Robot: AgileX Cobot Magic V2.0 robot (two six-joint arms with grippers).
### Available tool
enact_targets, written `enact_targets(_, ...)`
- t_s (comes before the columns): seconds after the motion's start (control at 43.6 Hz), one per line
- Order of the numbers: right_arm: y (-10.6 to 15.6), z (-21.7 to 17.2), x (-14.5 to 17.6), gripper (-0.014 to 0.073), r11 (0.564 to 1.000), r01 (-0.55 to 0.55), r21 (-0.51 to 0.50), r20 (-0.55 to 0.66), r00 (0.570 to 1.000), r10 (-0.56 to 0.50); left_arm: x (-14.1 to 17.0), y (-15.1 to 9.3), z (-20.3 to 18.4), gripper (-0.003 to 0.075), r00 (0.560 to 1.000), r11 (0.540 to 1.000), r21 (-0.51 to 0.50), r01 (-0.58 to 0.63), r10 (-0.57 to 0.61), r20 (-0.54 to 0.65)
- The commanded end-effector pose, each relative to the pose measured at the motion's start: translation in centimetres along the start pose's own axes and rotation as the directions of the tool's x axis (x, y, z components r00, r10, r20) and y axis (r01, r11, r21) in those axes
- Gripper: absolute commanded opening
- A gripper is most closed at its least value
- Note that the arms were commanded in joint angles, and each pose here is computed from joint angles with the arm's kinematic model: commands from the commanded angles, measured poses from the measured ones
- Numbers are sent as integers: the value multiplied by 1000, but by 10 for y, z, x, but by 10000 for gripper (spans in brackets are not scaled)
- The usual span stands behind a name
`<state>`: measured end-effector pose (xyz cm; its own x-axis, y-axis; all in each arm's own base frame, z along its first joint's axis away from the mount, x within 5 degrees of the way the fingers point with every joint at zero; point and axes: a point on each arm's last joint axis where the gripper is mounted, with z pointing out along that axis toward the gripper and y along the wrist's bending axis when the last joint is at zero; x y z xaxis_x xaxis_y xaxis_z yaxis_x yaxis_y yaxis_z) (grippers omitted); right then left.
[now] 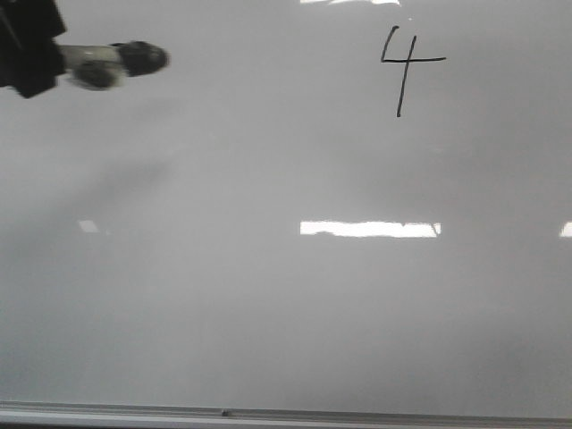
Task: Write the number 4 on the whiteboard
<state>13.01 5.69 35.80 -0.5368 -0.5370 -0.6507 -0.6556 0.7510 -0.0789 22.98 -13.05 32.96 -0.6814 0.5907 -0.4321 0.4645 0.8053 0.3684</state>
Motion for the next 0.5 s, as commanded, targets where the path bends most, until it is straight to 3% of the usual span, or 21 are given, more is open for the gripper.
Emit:
enact_targets(0.0,-3,-11,-10,640,999,-3,43,88,996,-1,13,42,-6,5,974,974,-83,212,-204,102)
enact_targets(0.069,-3,-10,-10,640,999,-3,43,88,996,0,27,61,-3,5,921,935,-76,346,-322,220)
enact_targets(0.138,-3,-10,-10,640,999,-4,45,89,996,0,40,73,-2,5,825,892,-22,451,-407,392)
enact_targets(0.229,-3,-10,-11,640,999,-5,49,98,995,0,55,77,7,5,667,861,93,500,-451,593)
enact_targets(0.321,-3,-10,-11,640,999,-6,49,104,995,1,65,79,19,5,574,848,154,507,-466,673)
enact_targets(0.413,-3,-10,-11,640,999,-6,50,107,994,1,75,84,34,5,543,815,174,553,-510,667)
enact_targets(0.482,-4,-11,-12,640,999,-7,53,111,994,1,78,90,46,5,545,797,167,580,-532,648)
